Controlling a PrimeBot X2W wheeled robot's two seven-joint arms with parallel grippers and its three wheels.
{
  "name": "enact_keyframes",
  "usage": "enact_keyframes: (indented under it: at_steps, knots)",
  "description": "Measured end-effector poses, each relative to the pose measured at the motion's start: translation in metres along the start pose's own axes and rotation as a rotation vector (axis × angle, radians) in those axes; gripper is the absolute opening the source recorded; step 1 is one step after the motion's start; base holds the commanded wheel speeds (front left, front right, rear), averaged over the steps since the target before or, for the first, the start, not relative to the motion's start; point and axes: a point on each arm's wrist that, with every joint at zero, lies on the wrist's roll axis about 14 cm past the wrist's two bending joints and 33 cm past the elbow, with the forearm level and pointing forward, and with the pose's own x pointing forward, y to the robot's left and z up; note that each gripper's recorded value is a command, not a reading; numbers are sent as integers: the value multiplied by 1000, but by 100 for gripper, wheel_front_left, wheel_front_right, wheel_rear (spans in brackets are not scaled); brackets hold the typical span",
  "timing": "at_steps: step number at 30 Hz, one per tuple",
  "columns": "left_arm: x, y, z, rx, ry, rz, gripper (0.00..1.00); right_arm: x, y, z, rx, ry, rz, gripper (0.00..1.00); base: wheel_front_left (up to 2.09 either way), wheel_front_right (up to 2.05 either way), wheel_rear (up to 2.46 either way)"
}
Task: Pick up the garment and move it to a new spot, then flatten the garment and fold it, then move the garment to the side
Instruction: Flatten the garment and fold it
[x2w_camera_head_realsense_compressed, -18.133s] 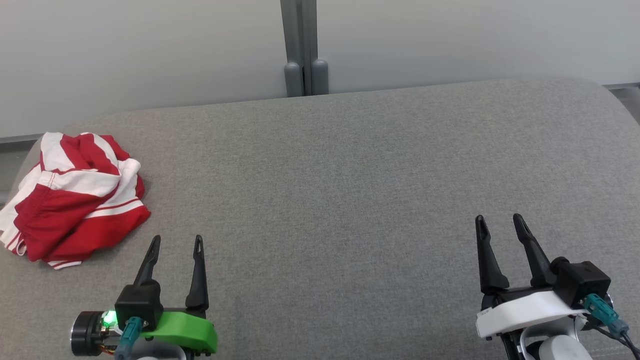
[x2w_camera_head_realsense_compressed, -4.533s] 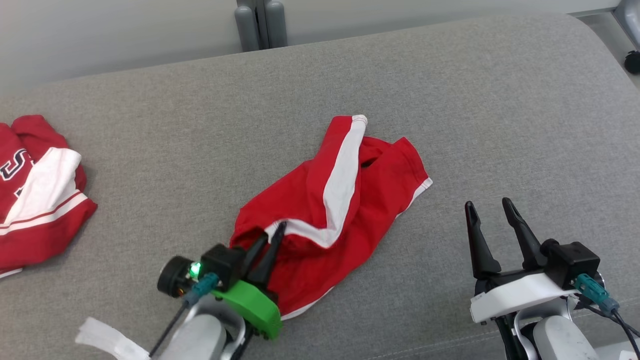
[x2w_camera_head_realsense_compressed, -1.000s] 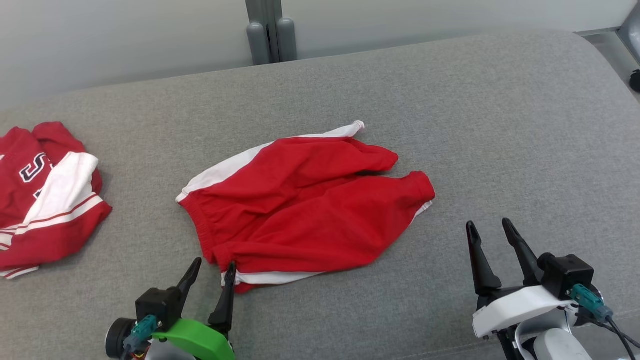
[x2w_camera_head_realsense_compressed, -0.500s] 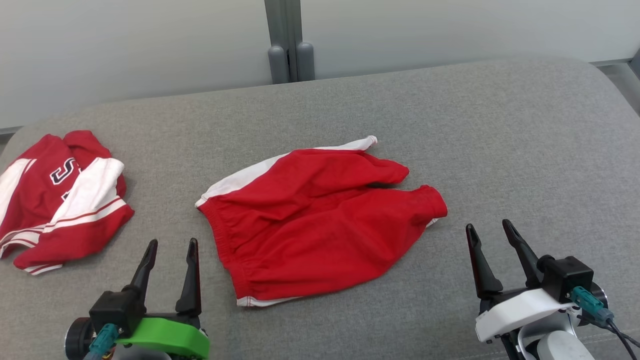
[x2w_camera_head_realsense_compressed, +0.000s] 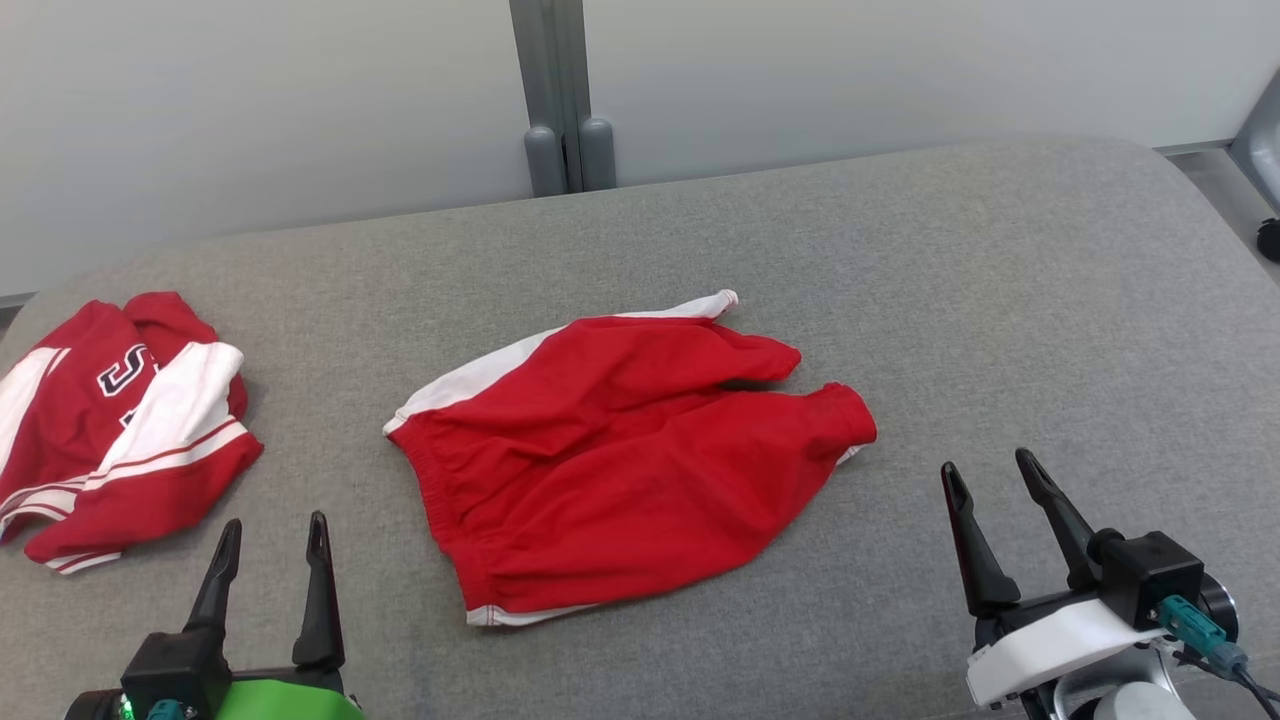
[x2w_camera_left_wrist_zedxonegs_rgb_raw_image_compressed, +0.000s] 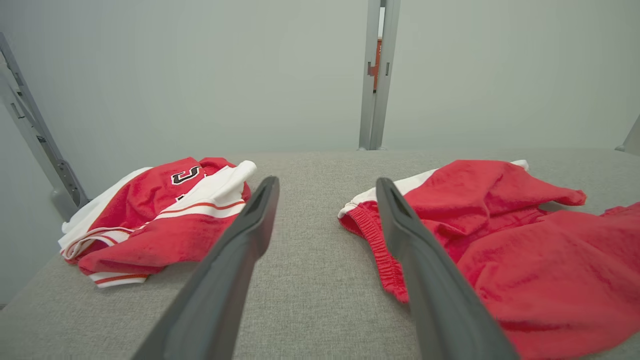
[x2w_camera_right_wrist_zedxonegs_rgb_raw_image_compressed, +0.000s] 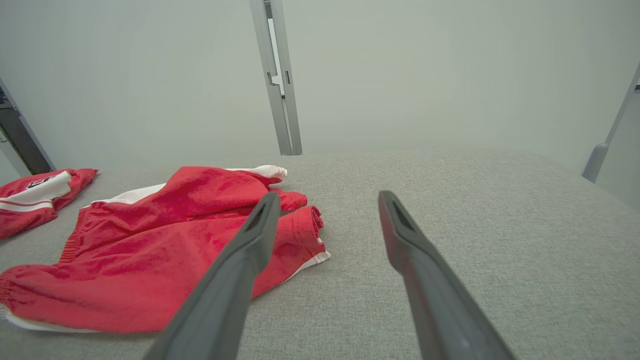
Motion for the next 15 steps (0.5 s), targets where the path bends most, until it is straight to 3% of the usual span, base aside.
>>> enact_keyframes:
  at_steps: [15]
  knots:
    - [-10, 6, -10, -5, 30, 20, 100, 0, 6, -2, -1, 5, 17, 100, 0, 0, 0]
